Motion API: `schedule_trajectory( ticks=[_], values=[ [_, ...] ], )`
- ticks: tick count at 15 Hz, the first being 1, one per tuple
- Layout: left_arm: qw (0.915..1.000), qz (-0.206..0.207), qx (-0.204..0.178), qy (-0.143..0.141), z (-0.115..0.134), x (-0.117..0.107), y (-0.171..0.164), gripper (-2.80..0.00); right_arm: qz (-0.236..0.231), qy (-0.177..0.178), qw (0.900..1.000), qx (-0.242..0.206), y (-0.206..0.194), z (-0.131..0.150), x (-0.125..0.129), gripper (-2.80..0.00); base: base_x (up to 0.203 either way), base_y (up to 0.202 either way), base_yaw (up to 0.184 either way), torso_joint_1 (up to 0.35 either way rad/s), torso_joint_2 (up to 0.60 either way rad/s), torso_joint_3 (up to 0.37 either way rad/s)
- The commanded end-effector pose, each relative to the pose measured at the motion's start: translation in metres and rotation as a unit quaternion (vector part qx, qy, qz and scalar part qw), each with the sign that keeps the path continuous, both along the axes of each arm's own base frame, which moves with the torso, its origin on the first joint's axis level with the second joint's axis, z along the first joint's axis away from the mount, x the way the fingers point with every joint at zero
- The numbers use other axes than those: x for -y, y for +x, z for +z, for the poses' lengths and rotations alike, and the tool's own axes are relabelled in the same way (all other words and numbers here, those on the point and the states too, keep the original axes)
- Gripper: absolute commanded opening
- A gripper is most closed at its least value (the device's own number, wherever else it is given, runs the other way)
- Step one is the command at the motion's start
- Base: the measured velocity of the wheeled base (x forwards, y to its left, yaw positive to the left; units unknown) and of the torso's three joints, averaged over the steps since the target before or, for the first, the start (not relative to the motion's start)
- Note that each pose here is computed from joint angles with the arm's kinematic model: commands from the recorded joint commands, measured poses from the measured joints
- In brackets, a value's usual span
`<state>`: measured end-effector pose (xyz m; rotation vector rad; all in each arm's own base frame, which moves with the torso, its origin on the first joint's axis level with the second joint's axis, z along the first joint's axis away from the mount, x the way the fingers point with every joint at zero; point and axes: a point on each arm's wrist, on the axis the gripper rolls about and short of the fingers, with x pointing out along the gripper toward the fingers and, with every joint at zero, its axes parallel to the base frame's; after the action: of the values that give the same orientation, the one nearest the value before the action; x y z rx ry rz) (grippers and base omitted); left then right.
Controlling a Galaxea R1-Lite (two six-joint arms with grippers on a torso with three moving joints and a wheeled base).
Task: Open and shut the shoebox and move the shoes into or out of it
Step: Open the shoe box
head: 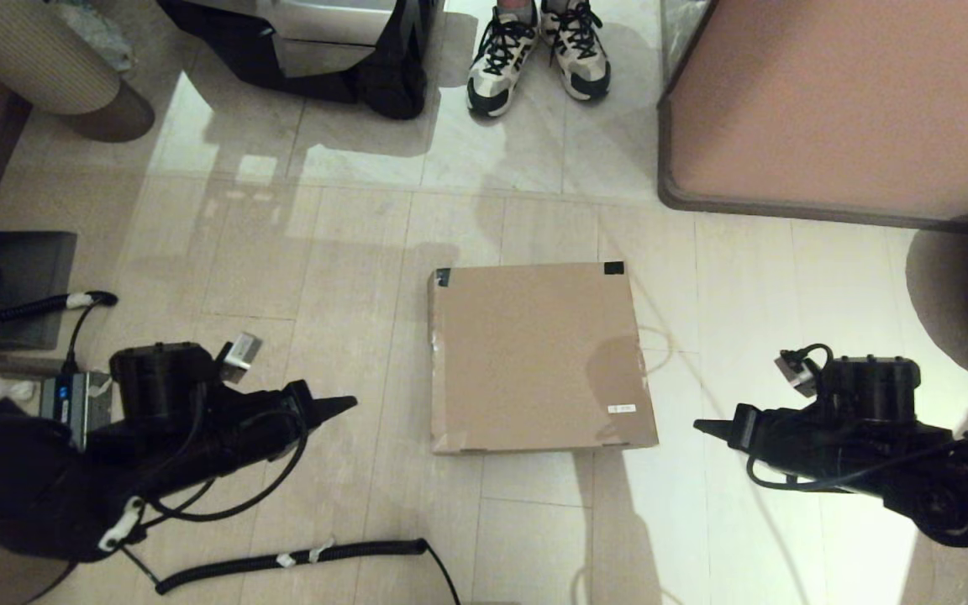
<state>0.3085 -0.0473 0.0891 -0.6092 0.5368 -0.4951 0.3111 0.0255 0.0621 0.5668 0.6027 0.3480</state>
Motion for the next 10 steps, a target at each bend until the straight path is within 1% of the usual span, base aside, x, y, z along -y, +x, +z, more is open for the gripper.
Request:
schedule_trajectory(
  ticks=[1,2,3,5,6,9,10],
  values=[
    [0.9996,0.006,-0.025,0.01,-0.036,0.004,0.024,-2.8,0.006,0.002,1.0,-0.011,0.015,-0.043,-0.005,-2.8,0.0,0.0,0.0,0.0,0.0,0.0],
    [0.9995,0.013,-0.022,0.017,-0.041,0.005,0.03,-2.8,0.004,0.001,1.0,-0.011,0.018,-0.046,-0.006,-2.8,0.0,0.0,0.0,0.0,0.0,0.0],
    [0.9991,0.014,-0.034,0.022,-0.047,0.006,0.033,-2.8,0.001,-0.001,1.0,-0.014,0.019,-0.047,-0.005,-2.8,0.0,0.0,0.0,0.0,0.0,0.0],
    [0.9979,0.013,-0.054,0.034,-0.048,0.009,0.039,-2.8,0.001,-0.004,0.999,-0.032,0.019,-0.049,-0.005,-2.8,0.0,0.0,0.0,0.0,0.0,0.0],
    [0.9974,0.018,-0.055,0.044,-0.047,0.012,0.043,-2.8,-0.001,-0.004,0.999,-0.036,0.022,-0.049,-0.006,-2.8,0.0,0.0,0.0,0.0,0.0,0.0],
    [0.9968,0.04,-0.036,0.06,-0.034,0.022,0.056,-2.8,-0.011,-0.016,0.999,-0.047,0.035,-0.04,-0.01,-2.8,0.0,0.0,0.0,0.0,0.0,0.0],
    [0.996,0.043,-0.042,0.066,-0.03,0.026,0.061,-2.8,-0.018,-0.021,0.998,-0.049,0.041,-0.035,-0.011,-2.8,0.0,0.0,0.0,0.0,0.0,0.0]
  ],
)
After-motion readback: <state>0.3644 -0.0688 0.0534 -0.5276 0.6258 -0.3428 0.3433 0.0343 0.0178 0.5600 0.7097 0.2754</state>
